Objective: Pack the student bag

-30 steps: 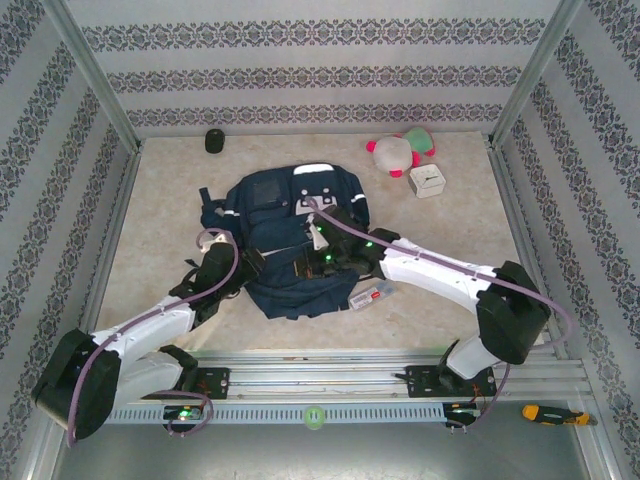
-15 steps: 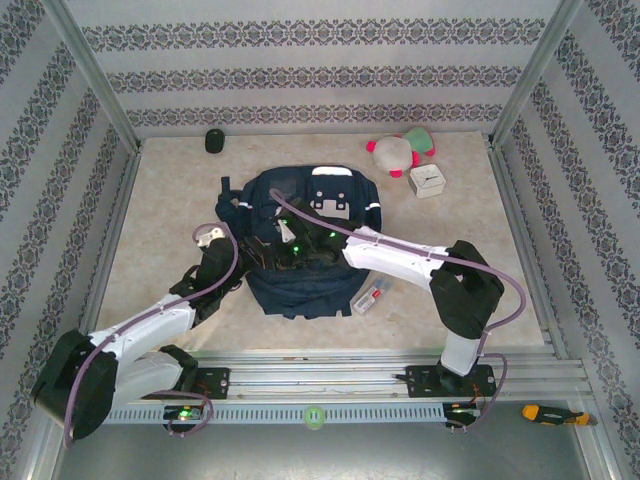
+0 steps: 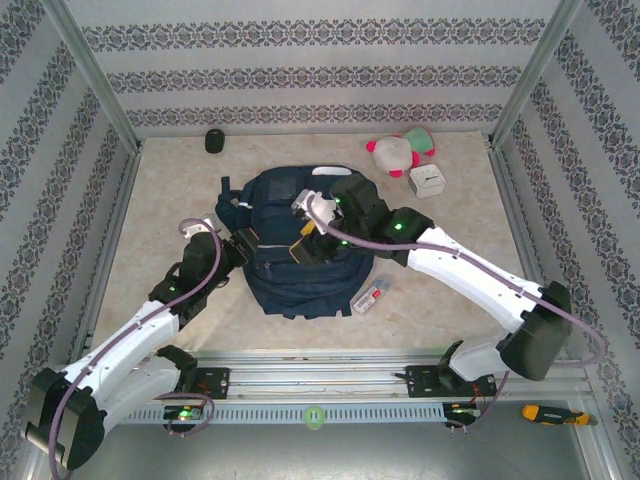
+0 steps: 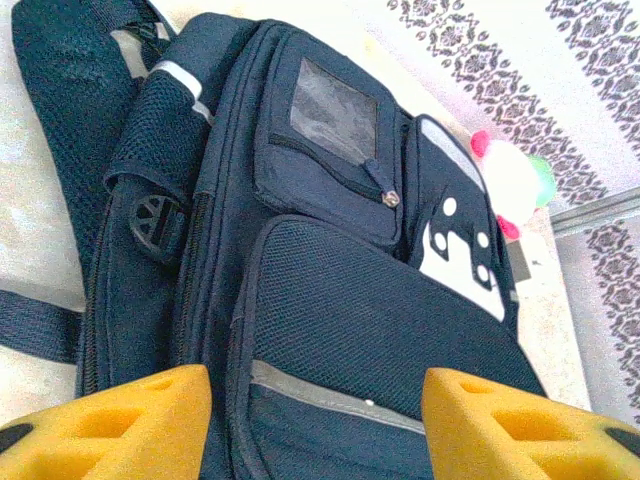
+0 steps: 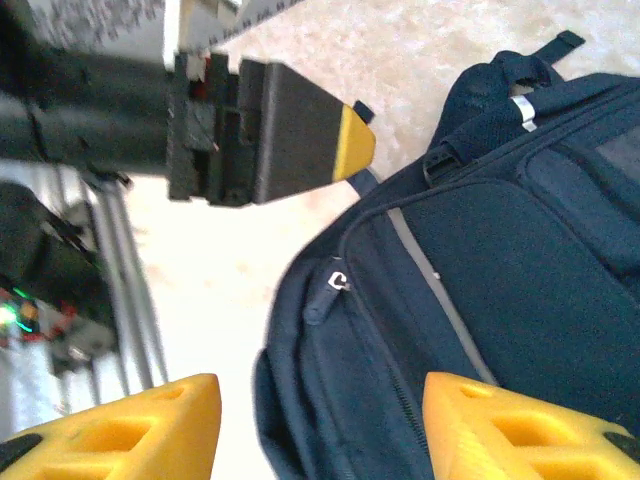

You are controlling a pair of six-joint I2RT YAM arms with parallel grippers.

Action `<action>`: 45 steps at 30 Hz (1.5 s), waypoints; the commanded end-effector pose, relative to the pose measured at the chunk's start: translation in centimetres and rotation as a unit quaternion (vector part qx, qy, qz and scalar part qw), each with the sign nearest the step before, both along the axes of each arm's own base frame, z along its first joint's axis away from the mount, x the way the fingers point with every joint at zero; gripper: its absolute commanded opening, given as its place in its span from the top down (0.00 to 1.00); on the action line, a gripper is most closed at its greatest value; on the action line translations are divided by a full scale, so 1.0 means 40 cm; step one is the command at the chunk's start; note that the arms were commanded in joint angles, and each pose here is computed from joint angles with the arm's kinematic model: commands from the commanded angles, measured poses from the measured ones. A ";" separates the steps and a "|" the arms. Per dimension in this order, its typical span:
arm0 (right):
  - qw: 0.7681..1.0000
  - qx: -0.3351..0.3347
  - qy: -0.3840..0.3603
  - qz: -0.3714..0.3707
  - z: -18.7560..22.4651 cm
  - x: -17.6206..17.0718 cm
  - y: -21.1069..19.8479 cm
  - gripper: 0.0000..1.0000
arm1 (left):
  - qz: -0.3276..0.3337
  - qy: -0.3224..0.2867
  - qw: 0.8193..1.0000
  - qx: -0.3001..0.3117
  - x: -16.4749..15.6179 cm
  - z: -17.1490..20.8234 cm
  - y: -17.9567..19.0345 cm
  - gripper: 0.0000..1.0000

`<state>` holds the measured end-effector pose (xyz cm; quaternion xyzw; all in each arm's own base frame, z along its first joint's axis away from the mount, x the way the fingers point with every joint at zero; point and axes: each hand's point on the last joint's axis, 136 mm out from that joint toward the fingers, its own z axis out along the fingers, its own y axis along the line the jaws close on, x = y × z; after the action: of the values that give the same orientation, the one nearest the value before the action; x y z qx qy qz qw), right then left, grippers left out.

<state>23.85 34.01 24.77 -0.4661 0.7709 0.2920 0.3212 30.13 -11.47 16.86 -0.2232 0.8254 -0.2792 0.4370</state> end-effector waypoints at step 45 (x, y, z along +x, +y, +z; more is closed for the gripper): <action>0.989 -0.014 -0.120 0.090 -0.038 0.182 0.022 1.00 | -0.272 0.000 0.949 0.158 -0.031 -0.044 -0.161 0.87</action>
<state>29.68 33.51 18.29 -0.5817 0.7180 0.2234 0.3102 27.77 -17.98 14.26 0.0874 0.8917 -0.2702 0.3526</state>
